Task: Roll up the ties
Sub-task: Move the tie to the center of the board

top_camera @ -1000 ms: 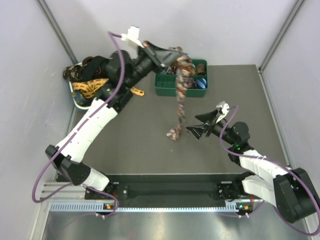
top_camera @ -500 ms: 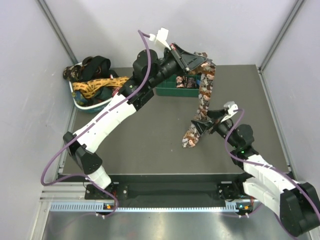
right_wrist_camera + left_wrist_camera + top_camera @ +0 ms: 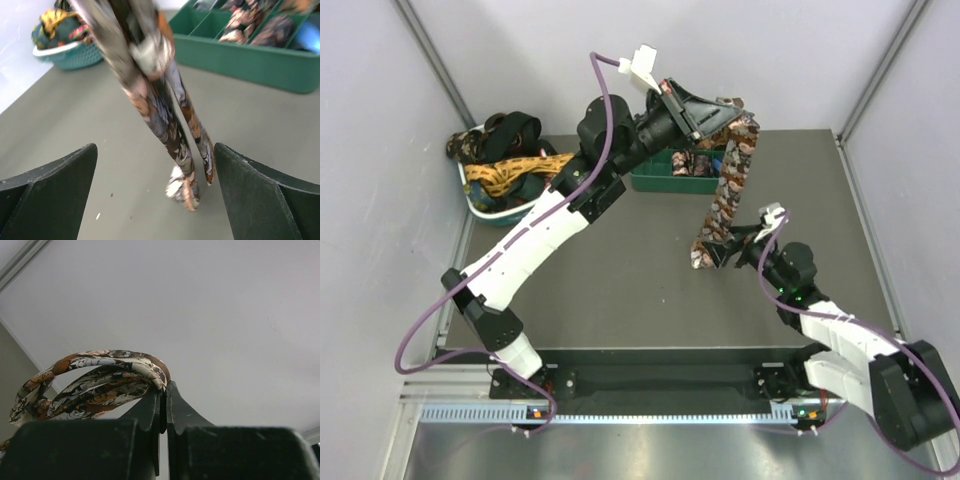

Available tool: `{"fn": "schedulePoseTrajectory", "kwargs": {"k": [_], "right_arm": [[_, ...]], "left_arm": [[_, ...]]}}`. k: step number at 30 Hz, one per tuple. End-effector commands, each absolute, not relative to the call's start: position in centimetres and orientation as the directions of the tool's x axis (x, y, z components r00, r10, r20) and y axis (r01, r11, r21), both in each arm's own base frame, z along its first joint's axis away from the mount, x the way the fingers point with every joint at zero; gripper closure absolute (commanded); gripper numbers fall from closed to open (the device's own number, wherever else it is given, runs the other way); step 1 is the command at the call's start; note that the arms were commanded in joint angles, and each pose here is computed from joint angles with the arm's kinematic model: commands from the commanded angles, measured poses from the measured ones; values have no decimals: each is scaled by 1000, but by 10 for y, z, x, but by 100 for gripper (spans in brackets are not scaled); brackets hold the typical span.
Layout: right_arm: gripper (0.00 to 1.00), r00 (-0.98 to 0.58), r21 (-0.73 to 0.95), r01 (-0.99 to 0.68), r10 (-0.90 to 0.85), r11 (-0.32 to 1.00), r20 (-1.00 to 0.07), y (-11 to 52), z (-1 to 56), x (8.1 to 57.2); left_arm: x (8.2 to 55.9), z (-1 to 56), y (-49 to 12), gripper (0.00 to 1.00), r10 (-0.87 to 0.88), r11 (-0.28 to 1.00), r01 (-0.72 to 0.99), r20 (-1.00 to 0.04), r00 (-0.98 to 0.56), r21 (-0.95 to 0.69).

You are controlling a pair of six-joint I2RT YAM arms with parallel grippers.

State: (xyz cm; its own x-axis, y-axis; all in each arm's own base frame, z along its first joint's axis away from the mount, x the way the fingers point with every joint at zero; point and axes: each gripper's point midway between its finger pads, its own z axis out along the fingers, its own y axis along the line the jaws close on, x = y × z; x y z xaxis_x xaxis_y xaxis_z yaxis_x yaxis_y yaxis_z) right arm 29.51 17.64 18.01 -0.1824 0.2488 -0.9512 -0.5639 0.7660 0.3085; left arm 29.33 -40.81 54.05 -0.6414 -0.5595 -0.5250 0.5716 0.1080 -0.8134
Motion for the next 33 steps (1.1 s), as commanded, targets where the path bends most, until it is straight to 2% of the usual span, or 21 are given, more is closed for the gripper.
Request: {"fn": "schedulePoseTrajectory", "kwargs": {"k": [1, 7, 9, 10, 11, 12, 14, 19, 20, 22, 23, 24, 25, 26, 28, 29, 30, 31, 32, 33], "right_arm": [[0, -141, 283, -677, 257, 680, -956, 199, 205, 292], [0, -156, 293, -647, 254, 704, -955, 200, 196, 308], [4, -171, 299, -640, 248, 708, -953, 201, 192, 313], [10, -176, 303, -639, 249, 707, -952, 202, 192, 314], [29, -184, 309, -639, 250, 704, -951, 204, 193, 317], [35, -198, 315, -635, 246, 706, -949, 205, 189, 318], [44, -212, 330, -614, 253, 717, -944, 202, 186, 321], [58, -232, 361, -531, 278, 767, -932, 183, 176, 330], [70, -231, 362, -510, 281, 781, -932, 178, 175, 332], [82, -230, 371, -402, 300, 837, -926, 153, 168, 344], [94, -228, 376, -359, 310, 854, -923, 144, 165, 347], [98, -218, 380, -306, 325, 873, -920, 128, 164, 354], [100, -228, 390, -257, 336, 884, -914, 118, 160, 357], [100, -220, 391, -211, 347, 896, -912, 107, 163, 365], [100, -238, 386, -60, 362, 921, -901, 72, 154, 376], [100, -219, 388, -10, 377, 922, -900, 54, 158, 384], [100, -204, 396, 40, 395, 917, -896, 41, 159, 389], [98, -193, 397, 64, 402, 915, -895, 32, 158, 393], [92, -184, 395, 85, 404, 915, -896, 25, 158, 400], [91, -174, 373, 100, 386, 922, -906, 13, 157, 406]], "left_arm": [[256, 606, -381, 100, -599, -15, 656, -519, -610, -755], [243, 619, -379, 100, -578, -81, 648, -494, -650, -758], [240, 622, -378, 100, -574, -91, 645, -489, -657, -759], [238, 624, -376, 100, -574, -96, 645, -488, -658, -758], [236, 624, -375, 100, -574, -97, 646, -488, -658, -757], [236, 624, -375, 100, -572, -94, 647, -491, -657, -756], [235, 628, -370, 100, -586, -86, 655, -493, -643, -751], [235, 629, -364, 100, -602, -57, 666, -506, -617, -744], [234, 630, -362, 100, -604, -54, 670, -510, -612, -740], [235, 619, -360, 100, -592, -8, 664, -531, -606, -748], [240, 603, -364, 100, -580, 19, 647, -535, -614, -763], [243, 593, -365, 100, -582, 40, 637, -536, -612, -770], [240, 592, -358, 100, -591, 35, 645, -536, -602, -764], [250, 557, -366, 100, -569, 70, 609, -533, -626, -790], [253, 534, -358, 100, -561, 87, 591, -530, -636, -802], [261, 493, -362, 100, -536, 123, 550, -522, -663, -826], [263, 482, -353, 100, -542, 138, 539, -518, -661, -831], [268, 437, -355, 100, -516, 185, 490, -508, -689, -852], [270, 423, -352, 100, -512, 200, 489, -516, -687, -849], [272, 406, -348, 100, -506, 218, 474, -514, -693, -853]]}}
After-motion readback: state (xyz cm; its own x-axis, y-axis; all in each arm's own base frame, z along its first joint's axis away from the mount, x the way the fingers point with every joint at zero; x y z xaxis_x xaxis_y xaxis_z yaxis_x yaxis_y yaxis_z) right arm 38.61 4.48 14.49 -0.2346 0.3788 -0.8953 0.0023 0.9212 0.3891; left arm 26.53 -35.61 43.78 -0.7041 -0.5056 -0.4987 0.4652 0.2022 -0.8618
